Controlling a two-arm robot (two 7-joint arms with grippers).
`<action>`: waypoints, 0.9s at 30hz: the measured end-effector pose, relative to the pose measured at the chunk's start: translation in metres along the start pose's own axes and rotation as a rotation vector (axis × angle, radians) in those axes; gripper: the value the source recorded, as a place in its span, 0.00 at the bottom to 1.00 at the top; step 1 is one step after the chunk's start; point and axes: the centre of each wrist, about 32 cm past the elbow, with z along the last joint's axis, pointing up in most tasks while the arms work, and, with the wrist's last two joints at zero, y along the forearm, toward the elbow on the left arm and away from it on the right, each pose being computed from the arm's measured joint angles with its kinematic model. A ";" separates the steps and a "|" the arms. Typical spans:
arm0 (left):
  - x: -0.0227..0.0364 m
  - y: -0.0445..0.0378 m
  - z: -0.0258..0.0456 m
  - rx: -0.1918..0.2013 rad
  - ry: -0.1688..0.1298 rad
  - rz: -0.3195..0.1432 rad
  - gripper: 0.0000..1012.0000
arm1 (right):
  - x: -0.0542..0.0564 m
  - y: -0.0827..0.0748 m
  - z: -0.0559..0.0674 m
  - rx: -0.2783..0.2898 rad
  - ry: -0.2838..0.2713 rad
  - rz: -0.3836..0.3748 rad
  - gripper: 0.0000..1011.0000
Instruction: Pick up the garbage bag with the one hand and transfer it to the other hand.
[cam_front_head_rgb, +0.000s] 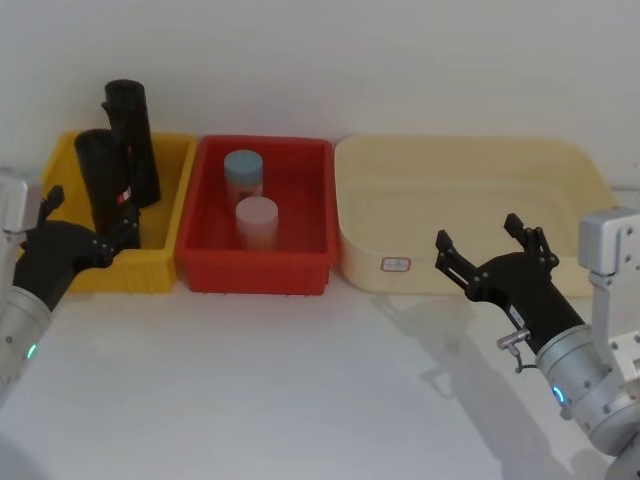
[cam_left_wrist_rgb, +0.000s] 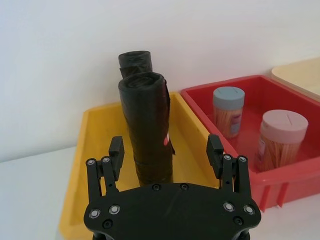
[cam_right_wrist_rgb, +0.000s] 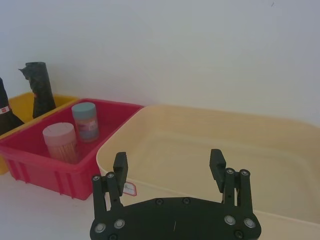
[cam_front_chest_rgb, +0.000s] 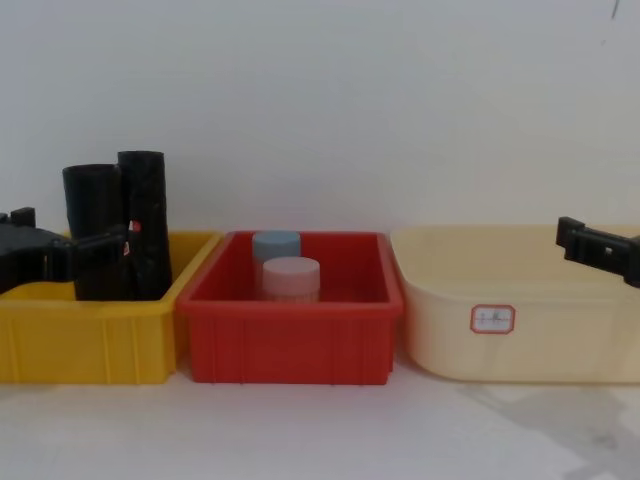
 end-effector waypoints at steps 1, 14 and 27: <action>0.0007 -0.0012 -0.0003 -0.001 0.002 0.002 0.99 | 0.000 0.000 0.000 0.000 0.000 0.000 0.99; 0.0087 -0.0190 -0.0032 -0.029 0.026 0.010 0.99 | 0.000 0.000 0.000 0.000 0.000 0.000 0.99; 0.0140 -0.0385 -0.0069 -0.042 0.034 -0.001 0.99 | 0.000 0.000 0.000 0.000 0.000 0.000 0.99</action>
